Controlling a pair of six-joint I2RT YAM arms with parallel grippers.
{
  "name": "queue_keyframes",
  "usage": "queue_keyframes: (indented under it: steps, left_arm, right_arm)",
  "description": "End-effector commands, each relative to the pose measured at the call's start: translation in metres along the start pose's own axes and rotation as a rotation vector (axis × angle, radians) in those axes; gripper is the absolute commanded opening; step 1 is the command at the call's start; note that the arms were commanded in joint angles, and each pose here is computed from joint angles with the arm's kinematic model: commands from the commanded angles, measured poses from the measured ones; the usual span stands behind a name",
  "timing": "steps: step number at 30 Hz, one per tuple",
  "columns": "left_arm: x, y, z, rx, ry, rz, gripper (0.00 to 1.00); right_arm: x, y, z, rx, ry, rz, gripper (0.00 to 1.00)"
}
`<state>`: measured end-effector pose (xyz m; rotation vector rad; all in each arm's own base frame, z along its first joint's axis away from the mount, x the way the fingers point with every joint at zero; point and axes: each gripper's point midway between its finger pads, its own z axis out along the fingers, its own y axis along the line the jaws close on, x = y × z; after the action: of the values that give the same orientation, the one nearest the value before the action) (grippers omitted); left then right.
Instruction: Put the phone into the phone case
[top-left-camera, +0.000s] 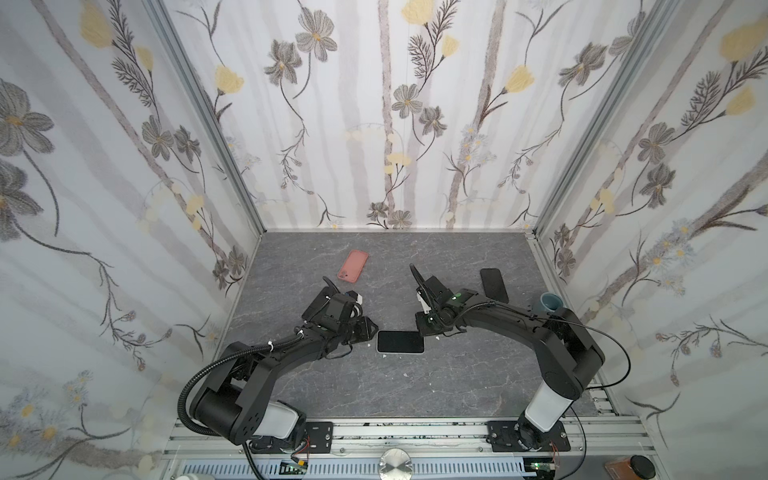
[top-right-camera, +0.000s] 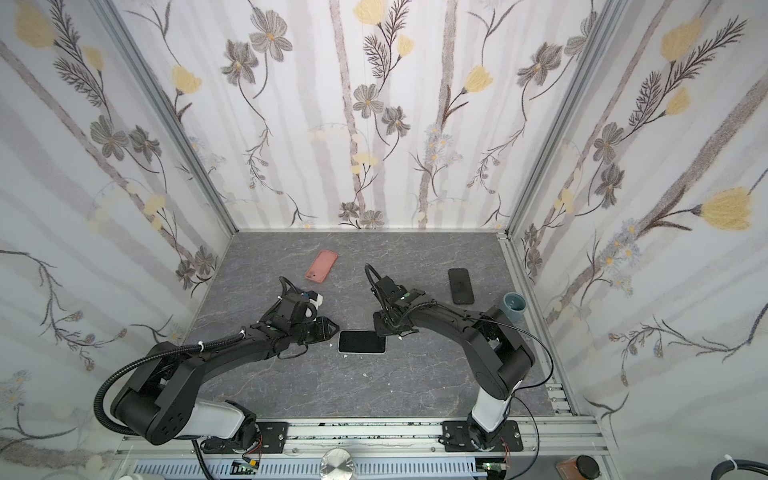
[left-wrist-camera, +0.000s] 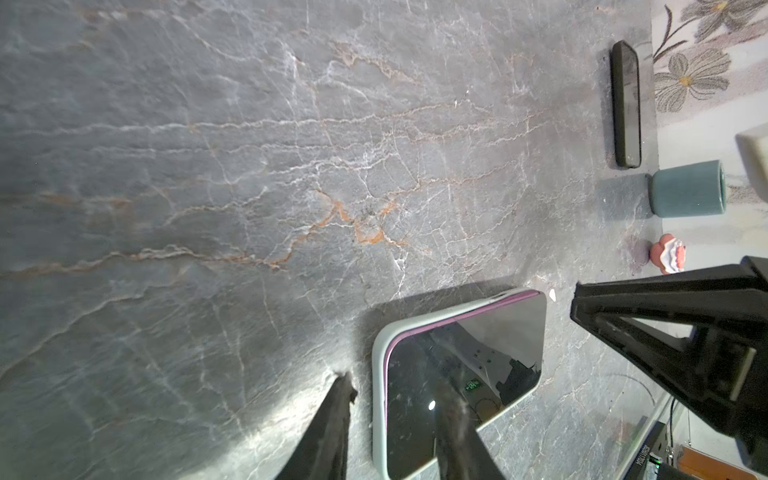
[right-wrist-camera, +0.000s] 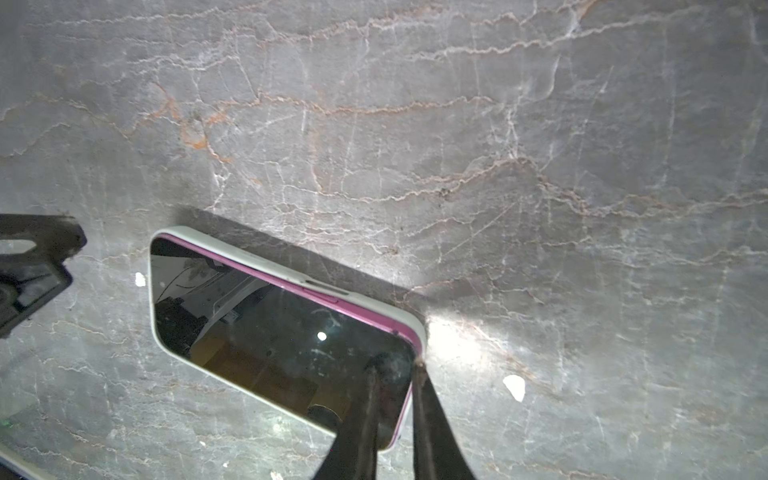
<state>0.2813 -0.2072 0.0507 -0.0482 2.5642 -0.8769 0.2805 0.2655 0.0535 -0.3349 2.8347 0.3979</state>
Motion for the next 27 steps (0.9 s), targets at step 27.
queue_keyframes:
  steps: [27]
  left_arm:
    - [0.006,-0.003,0.015,0.019,0.060,-0.029,0.30]
  right_arm:
    - [0.017,-0.012,0.018,0.021,0.078,-0.003,0.11]
